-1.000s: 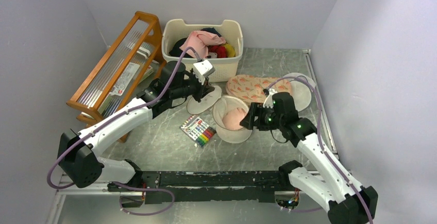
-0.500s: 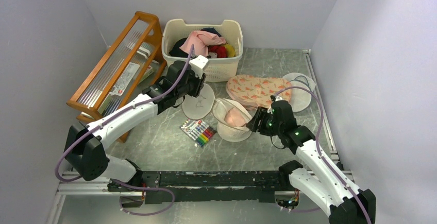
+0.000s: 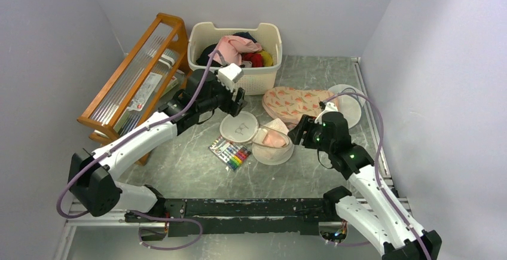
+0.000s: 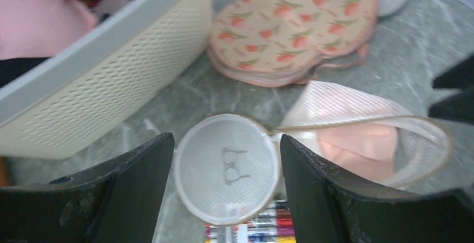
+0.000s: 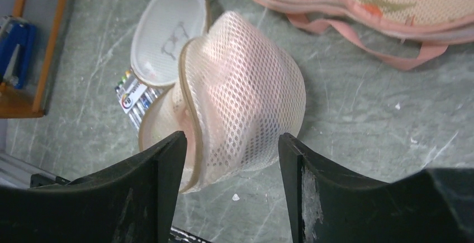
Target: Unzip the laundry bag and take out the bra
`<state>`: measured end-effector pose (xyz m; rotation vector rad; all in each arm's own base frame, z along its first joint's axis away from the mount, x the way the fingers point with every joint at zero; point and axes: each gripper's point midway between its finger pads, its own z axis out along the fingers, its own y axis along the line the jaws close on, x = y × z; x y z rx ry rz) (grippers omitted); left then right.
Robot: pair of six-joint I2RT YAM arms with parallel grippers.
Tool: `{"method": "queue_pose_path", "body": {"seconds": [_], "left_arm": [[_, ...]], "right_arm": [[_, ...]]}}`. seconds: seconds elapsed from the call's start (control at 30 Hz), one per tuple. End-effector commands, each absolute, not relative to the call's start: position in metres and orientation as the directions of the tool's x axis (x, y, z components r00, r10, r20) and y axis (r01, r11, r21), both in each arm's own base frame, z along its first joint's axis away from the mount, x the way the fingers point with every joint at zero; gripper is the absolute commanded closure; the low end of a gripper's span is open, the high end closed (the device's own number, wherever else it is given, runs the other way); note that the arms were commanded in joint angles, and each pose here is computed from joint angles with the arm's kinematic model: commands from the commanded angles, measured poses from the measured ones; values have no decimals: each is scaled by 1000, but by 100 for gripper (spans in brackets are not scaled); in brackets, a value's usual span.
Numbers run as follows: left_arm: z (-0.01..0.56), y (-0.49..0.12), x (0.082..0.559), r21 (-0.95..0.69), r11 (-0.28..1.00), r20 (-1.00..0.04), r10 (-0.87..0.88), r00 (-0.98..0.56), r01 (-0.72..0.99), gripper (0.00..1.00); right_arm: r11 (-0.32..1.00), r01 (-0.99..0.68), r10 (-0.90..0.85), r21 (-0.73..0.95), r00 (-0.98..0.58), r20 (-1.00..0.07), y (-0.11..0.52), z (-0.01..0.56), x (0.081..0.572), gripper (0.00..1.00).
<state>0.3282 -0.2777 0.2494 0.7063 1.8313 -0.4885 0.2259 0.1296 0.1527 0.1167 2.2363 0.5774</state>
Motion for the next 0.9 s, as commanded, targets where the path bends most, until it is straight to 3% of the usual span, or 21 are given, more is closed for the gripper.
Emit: {"method": "queue_pose_path", "body": {"seconds": [0.0, 0.1, 0.17, 0.3, 0.5, 0.67, 0.87], "left_arm": [[249, -326, 295, -119, 489, -940, 224, -256, 864, 16], [246, -342, 278, -203, 373, -936, 199, -292, 905, 15], [244, -344, 277, -214, 367, -931, 203, -302, 905, 19], [247, -324, 299, -137, 521, -936, 209, -282, 842, 19], [274, -261, 330, -7, 796, -969, 143, -200, 605, 14], [295, -238, 329, 24, 848, -986, 109, -129, 529, 14], [295, -239, 329, 29, 845, -985, 116, -130, 533, 15]], "right_arm": [[902, -149, 235, 406, -619, -750, 126, 179, 231, 38], [876, -258, 176, 407, -616, -768, 141, 194, 230, 37], [818, -368, 141, 442, -617, -774, 160, 207, 226, 37], [733, -450, 122, 510, -651, -749, 187, 215, 223, 41], [740, -451, 53, 499, -701, -712, 208, 197, 225, 47], [777, -455, -42, 435, -728, -685, 224, 179, 226, 51], [888, -389, -151, 245, -750, -643, 216, 150, 237, 51]]}}
